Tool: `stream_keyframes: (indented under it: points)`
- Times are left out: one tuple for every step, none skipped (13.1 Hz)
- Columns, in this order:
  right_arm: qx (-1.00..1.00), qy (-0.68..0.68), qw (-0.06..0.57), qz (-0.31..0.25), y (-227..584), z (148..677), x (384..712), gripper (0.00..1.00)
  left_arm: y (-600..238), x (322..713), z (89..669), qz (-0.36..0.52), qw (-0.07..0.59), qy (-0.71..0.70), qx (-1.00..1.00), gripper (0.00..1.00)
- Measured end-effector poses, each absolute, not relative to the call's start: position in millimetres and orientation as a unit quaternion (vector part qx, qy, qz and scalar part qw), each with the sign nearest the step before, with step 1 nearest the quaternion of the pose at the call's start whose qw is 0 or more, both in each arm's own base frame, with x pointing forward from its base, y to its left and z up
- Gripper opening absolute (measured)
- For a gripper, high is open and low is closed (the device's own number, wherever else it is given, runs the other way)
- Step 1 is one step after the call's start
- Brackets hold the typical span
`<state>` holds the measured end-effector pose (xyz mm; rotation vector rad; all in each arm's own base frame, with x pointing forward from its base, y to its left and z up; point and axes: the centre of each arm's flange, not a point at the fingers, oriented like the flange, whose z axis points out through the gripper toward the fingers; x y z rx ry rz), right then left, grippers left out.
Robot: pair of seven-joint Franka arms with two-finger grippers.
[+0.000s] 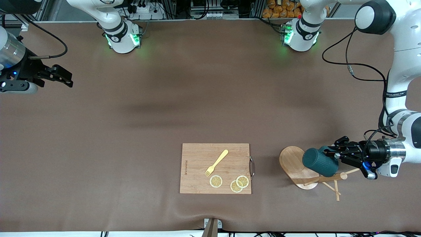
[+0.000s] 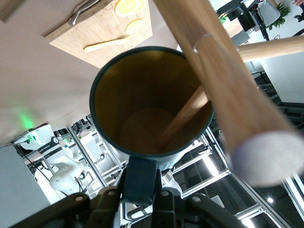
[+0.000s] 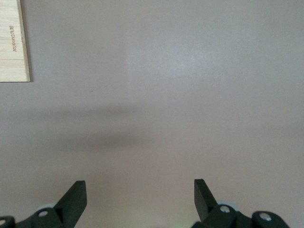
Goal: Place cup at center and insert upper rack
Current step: 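Slide the mug onto a mug-tree peg with the left gripper, then open the left gripper and release the hanging mug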
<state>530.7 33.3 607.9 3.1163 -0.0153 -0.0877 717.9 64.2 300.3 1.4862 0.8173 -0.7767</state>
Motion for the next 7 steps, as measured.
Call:
stream_keyframes:
  points:
    - [1.000, -0.005, 0.012, -0.028, 33.3, 607.9, 530.7, 1.00, 64.3, 718.1, 300.2, -0.332, 0.597, 0.351, 0.641, 0.21]
    - [1.000, -0.005, 0.012, -0.028, 33.3, 607.9, 530.7, 1.00, 64.4, 718.4, 299.6, -0.330, 0.597, 0.351, 0.642, 0.21]
    - [1.000, -0.005, 0.012, -0.028, 33.3, 607.9, 530.6, 1.00, 64.7, 718.9, 298.6, -0.328, 0.597, 0.352, 0.642, 0.21]
    - [1.000, -0.005, 0.012, -0.028, 33.3, 607.9, 530.6, 1.00, 64.8, 719.2, 297.8, -0.327, 0.597, 0.353, 0.642, 0.21]
    - [1.000, -0.005, 0.012, -0.029, 33.3, 607.8, 530.5, 1.00, 64.7, 719.4, 297.4, -0.326, 0.597, 0.354, 0.642, 0.21]
    - [1.000, -0.005, 0.012, -0.029, 33.3, 607.8, 530.5, 1.00, 64.6, 719.6, 296.8, -0.326, 0.597, 0.354, 0.642, 0.21]
    - [0.999, -0.005, 0.012, -0.029, 33.3, 607.8, 530.5, 1.00, 64.3, 719.7, 296.3, -0.325, 0.597, 0.354, 0.642, 0.21]
